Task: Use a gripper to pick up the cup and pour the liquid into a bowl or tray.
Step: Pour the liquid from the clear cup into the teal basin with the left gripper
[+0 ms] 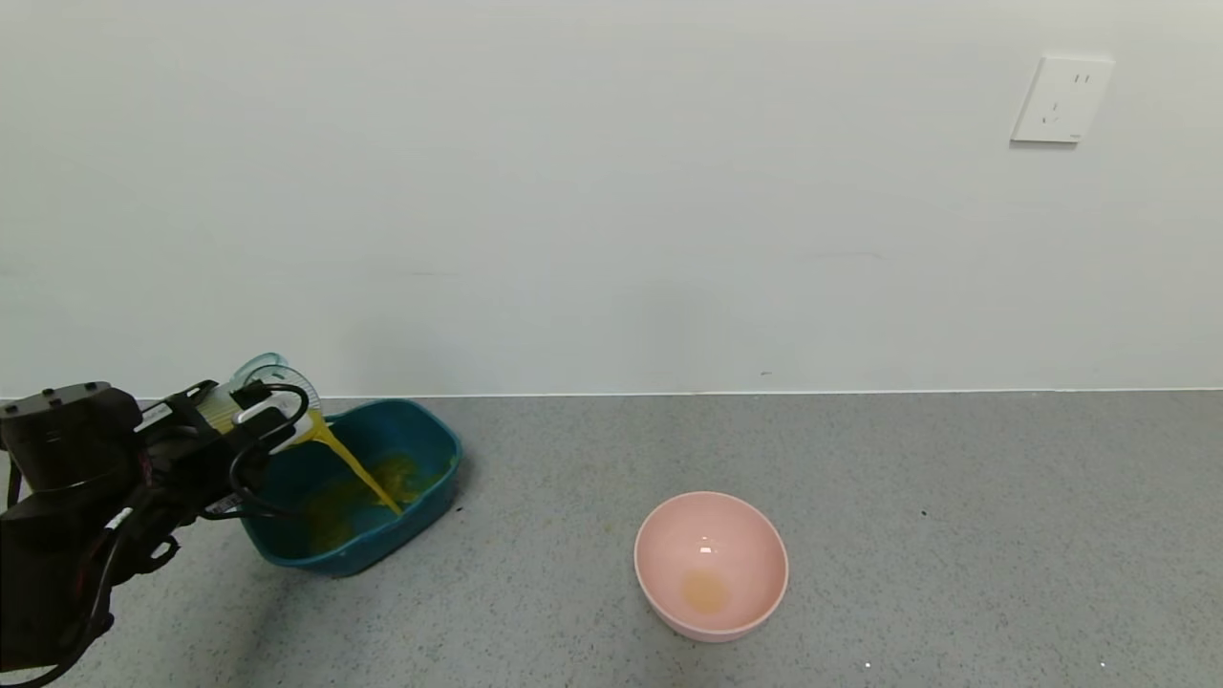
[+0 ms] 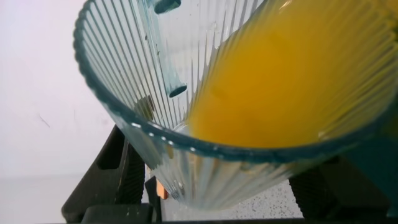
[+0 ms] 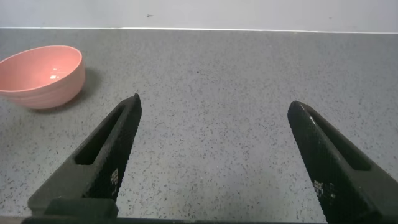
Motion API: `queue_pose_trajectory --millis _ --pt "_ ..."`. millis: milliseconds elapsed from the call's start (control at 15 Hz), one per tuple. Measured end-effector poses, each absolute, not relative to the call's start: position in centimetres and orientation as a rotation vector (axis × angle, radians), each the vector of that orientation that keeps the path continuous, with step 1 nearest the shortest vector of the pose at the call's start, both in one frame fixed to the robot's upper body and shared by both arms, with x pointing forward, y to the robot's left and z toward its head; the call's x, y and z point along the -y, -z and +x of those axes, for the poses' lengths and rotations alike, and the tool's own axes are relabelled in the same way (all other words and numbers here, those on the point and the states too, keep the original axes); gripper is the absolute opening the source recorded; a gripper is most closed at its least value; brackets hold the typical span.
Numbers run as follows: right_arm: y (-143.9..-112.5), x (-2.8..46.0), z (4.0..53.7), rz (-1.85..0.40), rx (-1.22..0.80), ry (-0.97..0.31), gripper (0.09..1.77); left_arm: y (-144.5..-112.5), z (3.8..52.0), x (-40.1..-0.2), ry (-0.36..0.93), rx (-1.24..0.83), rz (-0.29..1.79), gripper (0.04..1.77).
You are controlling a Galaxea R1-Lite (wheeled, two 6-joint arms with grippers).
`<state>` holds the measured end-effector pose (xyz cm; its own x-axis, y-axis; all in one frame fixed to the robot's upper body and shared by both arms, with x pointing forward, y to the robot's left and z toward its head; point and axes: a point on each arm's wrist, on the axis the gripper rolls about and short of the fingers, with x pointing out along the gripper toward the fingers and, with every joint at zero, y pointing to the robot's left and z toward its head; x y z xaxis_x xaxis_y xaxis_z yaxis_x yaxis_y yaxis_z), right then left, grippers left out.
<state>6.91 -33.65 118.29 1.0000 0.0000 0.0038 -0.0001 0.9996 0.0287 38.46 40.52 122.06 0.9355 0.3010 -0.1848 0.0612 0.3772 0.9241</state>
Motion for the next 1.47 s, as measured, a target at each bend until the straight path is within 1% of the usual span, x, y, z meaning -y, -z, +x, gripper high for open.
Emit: queue_pose_trajectory --millis 333,533,933,1467 --pt "-118.3 33.6 6.9 0.029 0.004 0.0 1.71 -121.5 38.5 -40.5 -0.132 -0.374 1.261 1.29" --pt "-118.3 33.6 6.9 0.029 0.004 0.0 1.71 -121.4 39.0 -40.6 -0.154 -0.358 1.311 1.29" --pt "-118.3 33.6 6.9 0.029 0.004 0.0 1.71 -120.5 39.4 -40.6 -0.124 -0.384 1.395 1.29" --pt "-118.3 33.6 6.9 0.029 0.004 0.0 1.71 -120.8 39.8 -40.3 -0.143 -0.415 1.51 1.29"
